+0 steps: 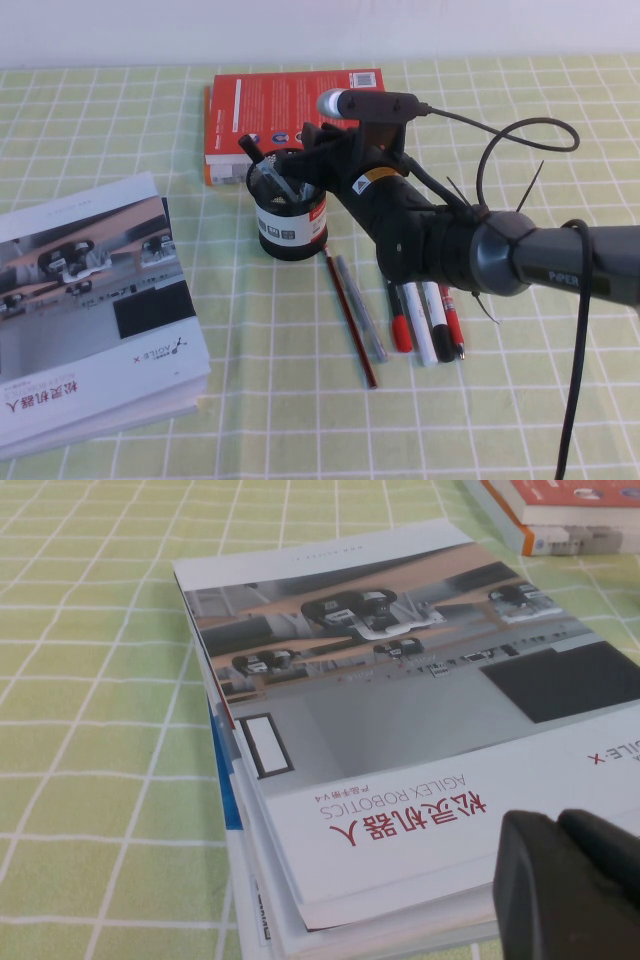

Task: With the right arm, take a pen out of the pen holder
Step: Pick up the pen from the pen holder, then place the pen on the table

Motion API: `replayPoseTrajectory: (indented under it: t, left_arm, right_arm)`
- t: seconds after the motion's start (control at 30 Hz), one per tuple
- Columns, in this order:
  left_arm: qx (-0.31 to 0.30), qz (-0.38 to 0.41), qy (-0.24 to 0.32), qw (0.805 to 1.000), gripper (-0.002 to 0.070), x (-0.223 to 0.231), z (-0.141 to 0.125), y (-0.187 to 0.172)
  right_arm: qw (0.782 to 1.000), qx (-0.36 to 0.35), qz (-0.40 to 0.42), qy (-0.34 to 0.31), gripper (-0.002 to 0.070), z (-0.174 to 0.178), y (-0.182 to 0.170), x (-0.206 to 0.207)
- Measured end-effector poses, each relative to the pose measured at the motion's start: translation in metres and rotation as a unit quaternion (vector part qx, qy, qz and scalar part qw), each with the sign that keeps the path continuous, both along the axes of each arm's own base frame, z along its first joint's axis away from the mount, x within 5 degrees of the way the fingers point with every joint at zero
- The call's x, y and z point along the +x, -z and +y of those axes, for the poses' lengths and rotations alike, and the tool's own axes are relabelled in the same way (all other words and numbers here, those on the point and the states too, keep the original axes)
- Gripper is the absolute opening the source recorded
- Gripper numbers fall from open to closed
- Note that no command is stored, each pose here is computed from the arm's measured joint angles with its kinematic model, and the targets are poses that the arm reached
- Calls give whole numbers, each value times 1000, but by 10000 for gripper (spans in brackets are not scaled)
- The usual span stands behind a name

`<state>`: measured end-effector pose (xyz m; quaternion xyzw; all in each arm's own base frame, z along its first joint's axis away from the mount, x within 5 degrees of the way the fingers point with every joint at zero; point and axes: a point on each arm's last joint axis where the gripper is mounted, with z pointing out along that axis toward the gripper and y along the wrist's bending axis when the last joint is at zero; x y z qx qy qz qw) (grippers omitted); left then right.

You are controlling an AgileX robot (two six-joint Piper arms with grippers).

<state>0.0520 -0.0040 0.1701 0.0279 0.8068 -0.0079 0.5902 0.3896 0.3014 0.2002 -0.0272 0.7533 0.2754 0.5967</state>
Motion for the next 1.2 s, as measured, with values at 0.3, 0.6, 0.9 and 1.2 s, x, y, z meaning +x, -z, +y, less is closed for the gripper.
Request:
replayPoseTrajectory:
  t: [0.3,0.6,0.9,1.2]
  left_arm:
    - [0,0,0,1000,-5,0,0,0]
    - [0,0,0,1000,-5,0,0,0]
    - [0,0,0,1000,-5,0,0,0]
    - [0,0,0,1000,-5,0,0,0]
  right_arm:
    - [1000,4,0,-9,98,-1,-16,-4]
    - [997,-29,-41,-56,97,-10,-88,-26]
    - [982,-122,-74,-128,97,-32,-161,-68]
    - [958,-182,70,-212,97,-41,-155,-97]
